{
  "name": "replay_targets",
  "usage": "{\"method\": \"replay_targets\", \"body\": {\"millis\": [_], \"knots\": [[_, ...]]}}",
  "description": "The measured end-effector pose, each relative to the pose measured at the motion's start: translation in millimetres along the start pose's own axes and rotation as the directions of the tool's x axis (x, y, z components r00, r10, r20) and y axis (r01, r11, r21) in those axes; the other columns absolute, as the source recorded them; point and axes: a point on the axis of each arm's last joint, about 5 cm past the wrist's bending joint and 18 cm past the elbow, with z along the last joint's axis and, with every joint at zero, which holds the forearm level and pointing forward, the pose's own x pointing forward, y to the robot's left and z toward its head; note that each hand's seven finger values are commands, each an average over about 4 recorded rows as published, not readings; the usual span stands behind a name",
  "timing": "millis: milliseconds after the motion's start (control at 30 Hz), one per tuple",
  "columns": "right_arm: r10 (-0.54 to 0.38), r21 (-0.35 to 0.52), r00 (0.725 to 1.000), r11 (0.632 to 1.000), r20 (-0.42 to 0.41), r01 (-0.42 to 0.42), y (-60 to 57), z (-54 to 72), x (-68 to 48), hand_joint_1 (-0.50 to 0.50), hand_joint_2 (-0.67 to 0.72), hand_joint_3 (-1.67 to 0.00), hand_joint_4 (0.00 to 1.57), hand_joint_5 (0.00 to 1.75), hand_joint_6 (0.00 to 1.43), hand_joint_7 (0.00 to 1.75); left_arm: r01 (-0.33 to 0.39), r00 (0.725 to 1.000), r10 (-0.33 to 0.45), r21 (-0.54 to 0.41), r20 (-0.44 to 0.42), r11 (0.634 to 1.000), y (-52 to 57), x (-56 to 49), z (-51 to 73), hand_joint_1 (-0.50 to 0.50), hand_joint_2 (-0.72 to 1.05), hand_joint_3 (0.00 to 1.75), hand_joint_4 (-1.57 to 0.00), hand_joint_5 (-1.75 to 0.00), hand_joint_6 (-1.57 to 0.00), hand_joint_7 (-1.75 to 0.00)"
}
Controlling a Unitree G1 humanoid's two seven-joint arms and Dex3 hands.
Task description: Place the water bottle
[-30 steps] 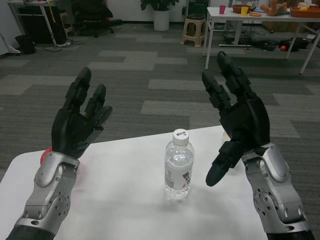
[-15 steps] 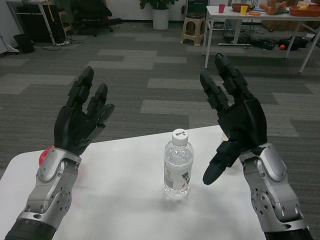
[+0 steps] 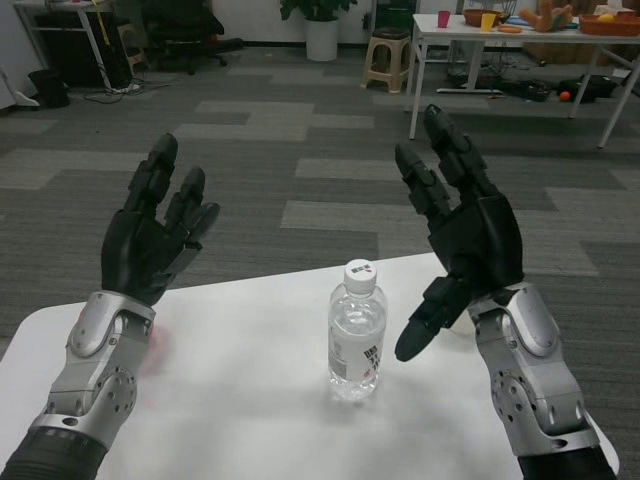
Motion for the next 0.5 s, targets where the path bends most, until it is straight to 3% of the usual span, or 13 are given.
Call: {"method": "replay_targets", "body": {"millis": [167,300,500], "knots": [[0.001,0.002,1.0,1.0,-0.004,-0.001,0.8,-3.5,4.7,-0.38,0.38,0.0,0.0,0.0,0.0,0.0,0.002,1.0,-0.002,0.004,0.007,1.0,1.5,4.5,2.3,-0.5,1.05,0.09,0.0,0.0,0.0,0.0],[0.004,0.007,1.0,1.0,-0.006,-0.004,1.8,-5.5,6.9,-0.38,0.41,0.0,0.0,0.0,0.0,0.0,-0.003,1.0,0.003,0.009,0.0,1.0,3.2,4.2,1.6,-0.5,1.05,0.02,0.0,0.0,0.0,0.0],[0.008,0.01,1.0,1.0,-0.006,-0.008,2.6,-6.6,7.0,-0.38,0.41,0.0,0.0,0.0,0.0,0.0,-0.002,1.0,0.002,0.014,-0.003,1.0,4.3,3.9,1.9,-0.5,1.05,0.07,0.0,0.0,0.0,0.0]]}}
